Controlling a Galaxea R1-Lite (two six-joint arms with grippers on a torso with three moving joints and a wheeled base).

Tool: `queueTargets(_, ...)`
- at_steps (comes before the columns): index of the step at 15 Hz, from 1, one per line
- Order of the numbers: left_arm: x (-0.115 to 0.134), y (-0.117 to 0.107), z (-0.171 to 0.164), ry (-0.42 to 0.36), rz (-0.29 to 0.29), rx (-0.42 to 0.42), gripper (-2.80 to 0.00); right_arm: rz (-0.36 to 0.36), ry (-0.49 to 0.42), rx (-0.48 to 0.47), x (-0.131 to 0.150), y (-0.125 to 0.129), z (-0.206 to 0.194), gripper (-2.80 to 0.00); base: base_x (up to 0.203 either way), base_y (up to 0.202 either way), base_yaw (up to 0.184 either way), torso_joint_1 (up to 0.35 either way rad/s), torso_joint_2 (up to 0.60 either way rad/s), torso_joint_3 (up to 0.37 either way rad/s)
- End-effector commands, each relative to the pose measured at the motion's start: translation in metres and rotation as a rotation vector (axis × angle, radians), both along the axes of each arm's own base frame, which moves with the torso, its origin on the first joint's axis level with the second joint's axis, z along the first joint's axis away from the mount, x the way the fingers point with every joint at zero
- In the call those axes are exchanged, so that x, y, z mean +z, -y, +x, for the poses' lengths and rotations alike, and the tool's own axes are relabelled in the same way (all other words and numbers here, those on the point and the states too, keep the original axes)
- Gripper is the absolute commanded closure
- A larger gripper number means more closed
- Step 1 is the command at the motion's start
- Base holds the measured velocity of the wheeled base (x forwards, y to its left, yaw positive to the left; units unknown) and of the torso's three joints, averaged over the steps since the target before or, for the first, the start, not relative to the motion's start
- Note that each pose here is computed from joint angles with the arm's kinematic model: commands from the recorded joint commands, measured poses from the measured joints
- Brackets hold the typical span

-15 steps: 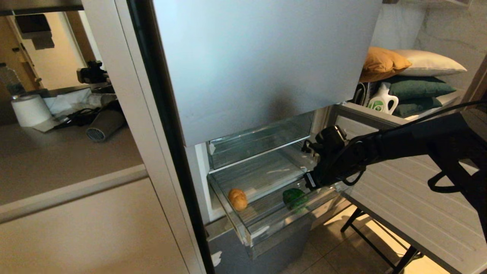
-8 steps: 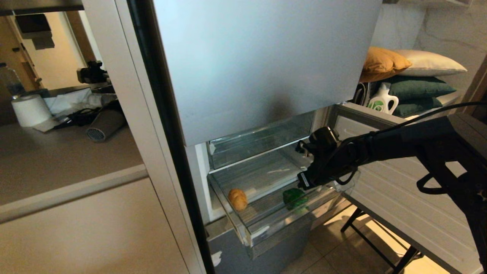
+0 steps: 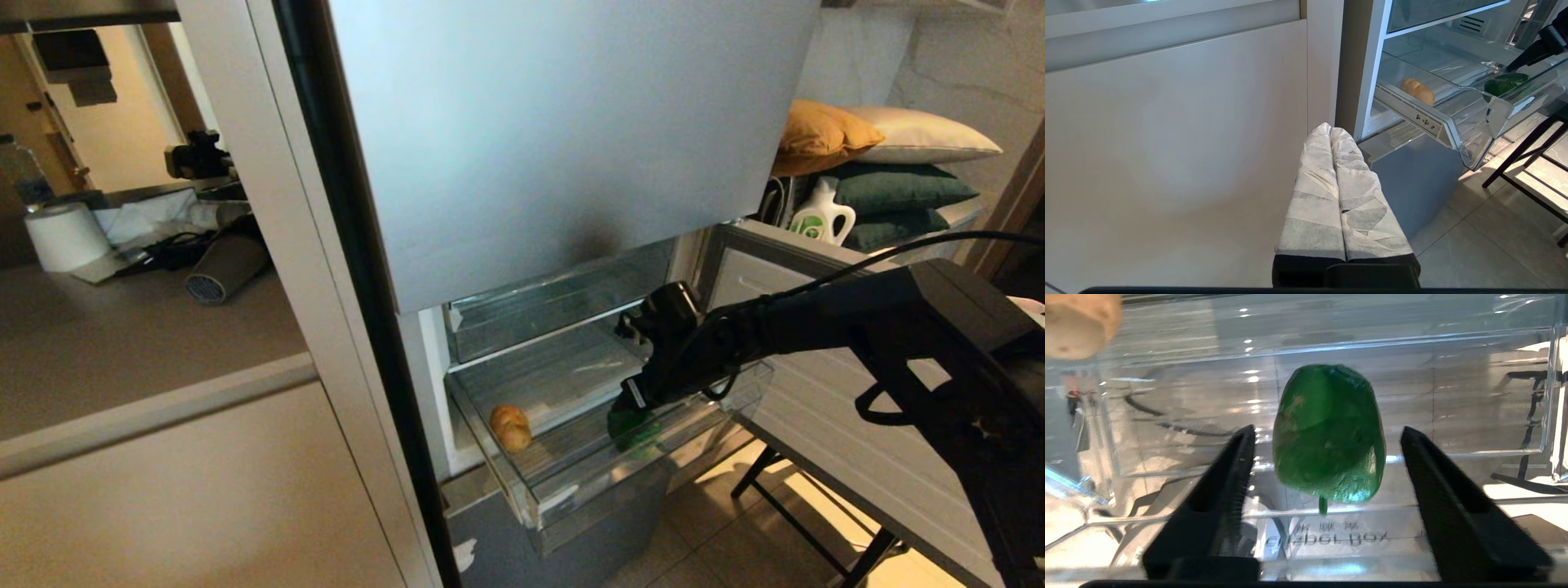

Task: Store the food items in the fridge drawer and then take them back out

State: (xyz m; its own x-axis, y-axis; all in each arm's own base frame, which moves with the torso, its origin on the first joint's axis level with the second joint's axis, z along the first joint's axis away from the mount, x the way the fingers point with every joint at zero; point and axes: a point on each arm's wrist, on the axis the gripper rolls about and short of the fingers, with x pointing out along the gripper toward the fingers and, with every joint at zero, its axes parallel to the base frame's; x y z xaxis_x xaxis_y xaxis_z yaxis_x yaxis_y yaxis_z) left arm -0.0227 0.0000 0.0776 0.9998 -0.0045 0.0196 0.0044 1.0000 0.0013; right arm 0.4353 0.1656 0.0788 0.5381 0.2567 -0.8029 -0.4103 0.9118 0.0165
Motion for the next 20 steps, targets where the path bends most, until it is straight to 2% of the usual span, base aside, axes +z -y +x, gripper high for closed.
queueTargets(1,-0.003,0.000,0.001,-0.009,0.000,0.000,0.00,-0.014,-0.011,-0.001,-0.011,-0.004,0.004,-2.80,0.000,0.000,0.000,0.000,0.00,0.000)
queueTargets(7,-0.003,0.000,0.001,-0.010,0.000,0.000,0.00,-0.031,-0.016,-0.011,-0.017,-0.004,0.006,-2.80,0.000,0.000,0.000,0.000,0.00,0.000)
queueTargets(12,-0.003,0.000,0.001,-0.010,-0.001,0.000,0.00,-0.051,-0.063,-0.015,-0.021,-0.002,0.001,-2.80,0.000,0.000,0.000,0.000,0.00,0.000)
queueTargets(14,-0.003,0.000,0.001,-0.010,0.000,0.000,0.00,-0.081,-0.047,-0.035,-0.020,-0.003,0.002,-2.80,0.000,0.000,0.000,0.000,0.00,0.000)
queueTargets(18,-0.003,0.000,0.001,-0.010,0.000,0.000,0.00,-0.038,0.054,-0.045,0.010,-0.005,0.011,-2.80,0.000,0.000,0.000,0.000,0.00,0.000)
queueTargets(20,-0.003,0.000,0.001,-0.010,0.000,0.000,0.00,-0.035,0.070,-0.043,0.020,-0.004,0.009,-2.80,0.000,0.000,0.000,0.000,0.00,0.000)
